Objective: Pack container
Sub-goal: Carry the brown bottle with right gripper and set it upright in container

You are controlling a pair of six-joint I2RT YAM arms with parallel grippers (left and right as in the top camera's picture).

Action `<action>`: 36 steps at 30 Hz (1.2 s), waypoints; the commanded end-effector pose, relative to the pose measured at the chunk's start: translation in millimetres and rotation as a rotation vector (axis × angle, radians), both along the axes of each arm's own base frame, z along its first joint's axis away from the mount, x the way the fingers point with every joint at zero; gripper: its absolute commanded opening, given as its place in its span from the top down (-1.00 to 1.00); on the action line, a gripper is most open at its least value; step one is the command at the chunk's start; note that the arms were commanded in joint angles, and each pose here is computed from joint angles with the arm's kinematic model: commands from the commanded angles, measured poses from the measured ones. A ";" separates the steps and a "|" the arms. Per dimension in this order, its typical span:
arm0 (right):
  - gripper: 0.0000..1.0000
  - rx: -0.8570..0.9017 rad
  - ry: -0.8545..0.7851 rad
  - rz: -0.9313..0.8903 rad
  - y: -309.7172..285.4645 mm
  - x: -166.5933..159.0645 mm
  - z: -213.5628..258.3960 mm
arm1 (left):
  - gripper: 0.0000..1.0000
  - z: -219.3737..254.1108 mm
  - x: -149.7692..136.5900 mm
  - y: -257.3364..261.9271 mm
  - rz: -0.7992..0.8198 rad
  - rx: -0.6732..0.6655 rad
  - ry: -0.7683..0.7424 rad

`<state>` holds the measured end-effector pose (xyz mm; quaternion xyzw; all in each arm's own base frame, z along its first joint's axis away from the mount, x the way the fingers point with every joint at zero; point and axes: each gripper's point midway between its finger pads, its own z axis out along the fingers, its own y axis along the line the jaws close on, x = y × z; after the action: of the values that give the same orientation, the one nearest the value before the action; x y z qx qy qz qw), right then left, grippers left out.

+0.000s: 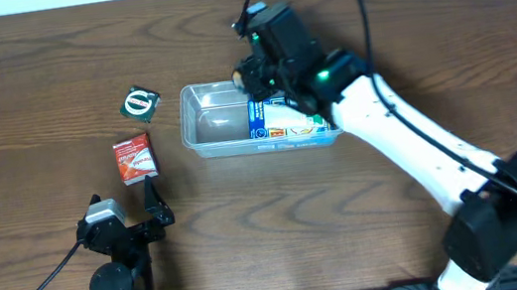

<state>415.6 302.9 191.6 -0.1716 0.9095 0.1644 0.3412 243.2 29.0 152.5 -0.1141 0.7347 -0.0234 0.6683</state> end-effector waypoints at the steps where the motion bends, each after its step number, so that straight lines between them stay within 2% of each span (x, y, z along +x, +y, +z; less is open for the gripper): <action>1: 0.56 0.018 0.031 -0.021 13.2 -1.9 -10.5 | -0.96 -15.5 -0.9 0.1 -0.003 0.010 0.049; 20: 0.56 -0.036 0.161 -0.054 24.5 -0.5 -85.9 | -0.96 -15.5 -0.9 0.1 -0.003 0.010 0.049; 33: 0.58 -0.071 0.157 -0.076 20.7 2.9 -97.2 | -0.96 -15.6 -0.9 0.1 -0.003 0.010 0.050; 36: 0.46 -0.071 0.157 -0.073 22.1 1.8 -97.2 | -0.96 -15.5 -0.9 0.1 -0.003 0.010 0.049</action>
<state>415.3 320.3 89.5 -0.1415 0.9464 0.1382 0.2555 243.2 29.0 152.5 -0.1141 0.7347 -0.0234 0.6683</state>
